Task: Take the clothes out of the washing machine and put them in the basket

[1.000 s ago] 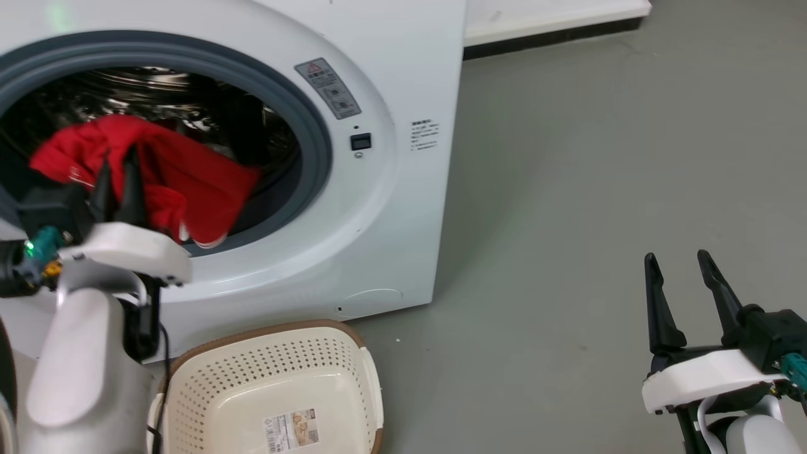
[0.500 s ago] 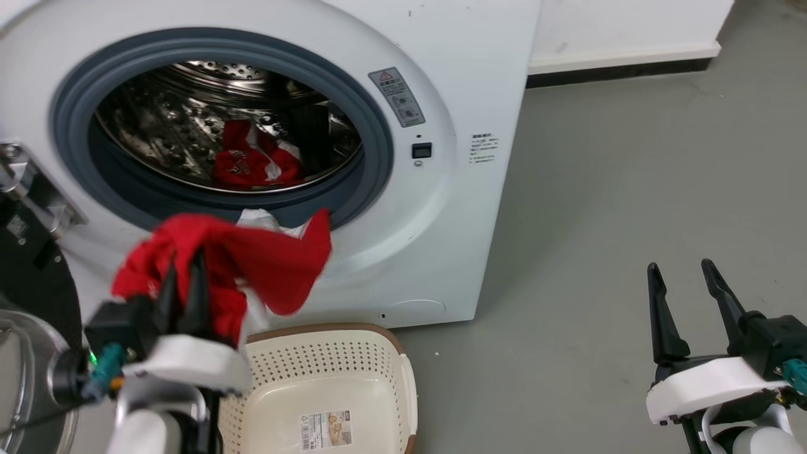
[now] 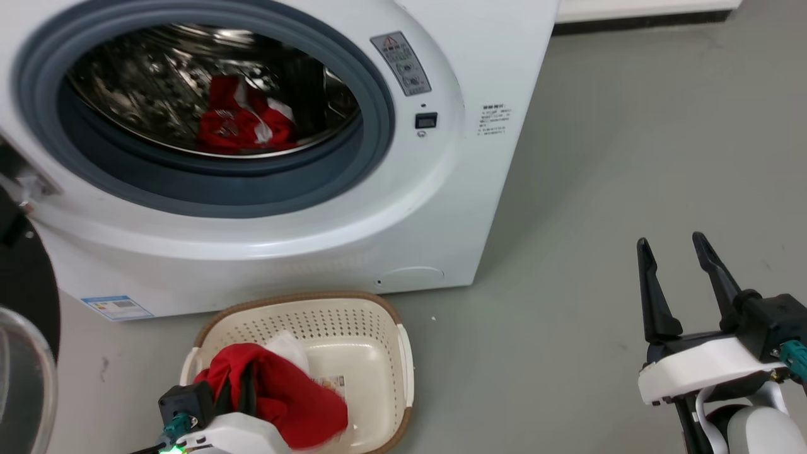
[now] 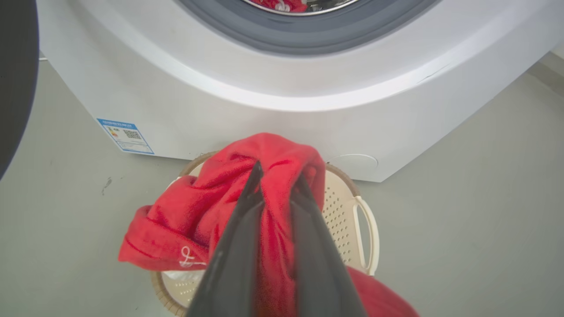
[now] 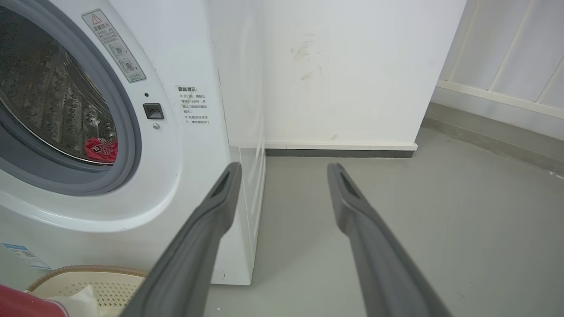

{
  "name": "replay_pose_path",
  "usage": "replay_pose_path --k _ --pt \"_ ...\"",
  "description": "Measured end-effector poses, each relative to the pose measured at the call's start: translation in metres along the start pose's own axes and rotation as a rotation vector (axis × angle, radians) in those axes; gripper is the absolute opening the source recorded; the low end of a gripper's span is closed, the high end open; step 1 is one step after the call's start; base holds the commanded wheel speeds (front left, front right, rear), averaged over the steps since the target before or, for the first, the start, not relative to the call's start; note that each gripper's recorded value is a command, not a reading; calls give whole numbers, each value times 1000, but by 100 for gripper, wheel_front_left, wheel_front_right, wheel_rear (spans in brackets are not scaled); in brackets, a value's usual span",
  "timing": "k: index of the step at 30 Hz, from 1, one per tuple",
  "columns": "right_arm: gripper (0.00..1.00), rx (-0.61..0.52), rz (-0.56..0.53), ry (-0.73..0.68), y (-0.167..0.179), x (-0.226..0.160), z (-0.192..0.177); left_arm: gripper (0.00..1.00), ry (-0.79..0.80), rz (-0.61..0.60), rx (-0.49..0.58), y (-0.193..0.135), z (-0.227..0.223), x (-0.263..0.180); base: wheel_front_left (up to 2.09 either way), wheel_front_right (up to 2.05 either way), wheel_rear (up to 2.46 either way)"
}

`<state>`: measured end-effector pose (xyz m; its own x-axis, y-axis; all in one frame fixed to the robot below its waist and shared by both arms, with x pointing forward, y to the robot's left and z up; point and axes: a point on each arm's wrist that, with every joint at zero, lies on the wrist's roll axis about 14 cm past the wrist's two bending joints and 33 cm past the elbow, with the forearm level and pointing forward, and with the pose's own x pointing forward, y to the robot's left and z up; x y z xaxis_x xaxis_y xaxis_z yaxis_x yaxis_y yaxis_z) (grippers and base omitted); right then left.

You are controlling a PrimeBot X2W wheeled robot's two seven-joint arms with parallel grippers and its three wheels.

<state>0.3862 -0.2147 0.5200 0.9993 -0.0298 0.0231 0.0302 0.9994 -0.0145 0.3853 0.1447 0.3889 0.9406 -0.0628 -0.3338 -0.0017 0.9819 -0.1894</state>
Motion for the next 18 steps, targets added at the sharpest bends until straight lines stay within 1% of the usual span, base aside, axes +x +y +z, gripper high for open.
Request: replay_pose_path --k 4,12,18 --pt "100 2 -11 22 -4 7 -10 0 80 5 0 -1 -30 17 0 0 0" --pt "100 -15 -35 60 -14 25 -32 0 218 -14 7 -8 -74 63 0 0 0" --pt "100 -23 -44 105 -18 42 -57 0 318 -29 16 -14 -107 99 0 0 0"
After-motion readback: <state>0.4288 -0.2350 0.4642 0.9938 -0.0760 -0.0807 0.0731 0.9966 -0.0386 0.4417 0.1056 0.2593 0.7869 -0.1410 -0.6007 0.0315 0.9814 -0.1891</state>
